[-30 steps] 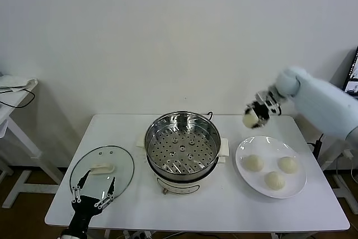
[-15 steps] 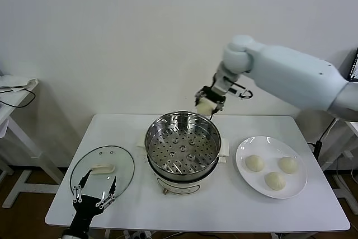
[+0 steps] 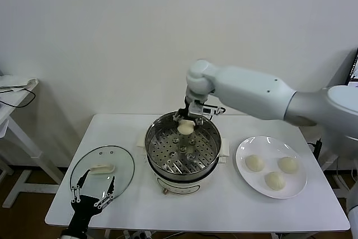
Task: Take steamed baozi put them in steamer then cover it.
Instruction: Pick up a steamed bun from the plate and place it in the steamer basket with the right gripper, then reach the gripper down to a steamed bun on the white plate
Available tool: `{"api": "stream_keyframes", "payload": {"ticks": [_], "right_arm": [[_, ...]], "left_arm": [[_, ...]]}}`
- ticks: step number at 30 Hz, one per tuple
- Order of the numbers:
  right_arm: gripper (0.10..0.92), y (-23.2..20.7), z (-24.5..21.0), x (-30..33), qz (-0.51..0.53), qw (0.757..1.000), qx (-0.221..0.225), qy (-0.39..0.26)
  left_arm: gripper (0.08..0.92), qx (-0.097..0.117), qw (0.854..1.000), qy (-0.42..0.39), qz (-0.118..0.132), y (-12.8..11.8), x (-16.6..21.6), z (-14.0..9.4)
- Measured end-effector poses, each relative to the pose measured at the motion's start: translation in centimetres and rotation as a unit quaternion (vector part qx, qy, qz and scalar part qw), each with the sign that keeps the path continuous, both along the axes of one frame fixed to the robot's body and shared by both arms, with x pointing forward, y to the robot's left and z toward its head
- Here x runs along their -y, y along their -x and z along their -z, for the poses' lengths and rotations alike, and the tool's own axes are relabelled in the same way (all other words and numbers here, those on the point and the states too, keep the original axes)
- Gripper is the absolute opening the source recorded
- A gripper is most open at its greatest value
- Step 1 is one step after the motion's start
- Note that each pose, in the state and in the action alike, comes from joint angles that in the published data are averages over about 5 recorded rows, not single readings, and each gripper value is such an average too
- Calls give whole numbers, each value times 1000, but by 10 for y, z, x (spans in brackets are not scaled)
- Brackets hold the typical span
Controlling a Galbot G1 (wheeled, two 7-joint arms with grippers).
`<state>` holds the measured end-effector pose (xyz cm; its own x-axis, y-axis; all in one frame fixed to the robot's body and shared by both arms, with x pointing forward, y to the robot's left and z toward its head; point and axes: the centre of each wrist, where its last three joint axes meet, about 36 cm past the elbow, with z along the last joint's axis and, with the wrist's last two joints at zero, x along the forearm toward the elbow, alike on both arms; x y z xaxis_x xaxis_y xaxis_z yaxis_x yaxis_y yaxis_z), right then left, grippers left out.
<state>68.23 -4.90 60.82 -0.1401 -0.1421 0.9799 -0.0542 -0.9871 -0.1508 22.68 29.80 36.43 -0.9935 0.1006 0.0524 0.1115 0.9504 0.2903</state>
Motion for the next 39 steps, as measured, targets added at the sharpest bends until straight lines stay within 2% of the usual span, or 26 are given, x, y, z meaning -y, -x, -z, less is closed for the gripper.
{"api": "stream_keyframes", "payload": {"ticks": [7, 15, 21, 26, 31, 35, 39], "right_arm": [[722, -3, 16, -12, -7, 1000, 1, 5], [819, -4, 14, -13, -5, 1000, 5, 6], [823, -1, -15, 4, 23, 1000, 6, -2], [823, -6, -55, 53, 118, 993, -5, -27], [823, -12, -81, 130, 272, 960, -33, -65], [823, -10, -73, 199, 393, 913, -64, -84], [823, 1, -46, 260, 489, 863, -91, -88]], "left_arm": [[823, 1, 1000, -1, -3, 0, -2, 1], [823, 4, 1000, -1, -5, -1, -3, -1], [823, 5, 1000, -1, -5, -2, -3, -2], [823, 7, 1000, 0, -2, -4, -2, -2], [823, 8, 1000, 1, 2, -5, 0, -3], [823, 9, 1000, 1, 5, -6, 2, -3], [823, 10, 1000, 1, 7, -6, 4, -5]]}}
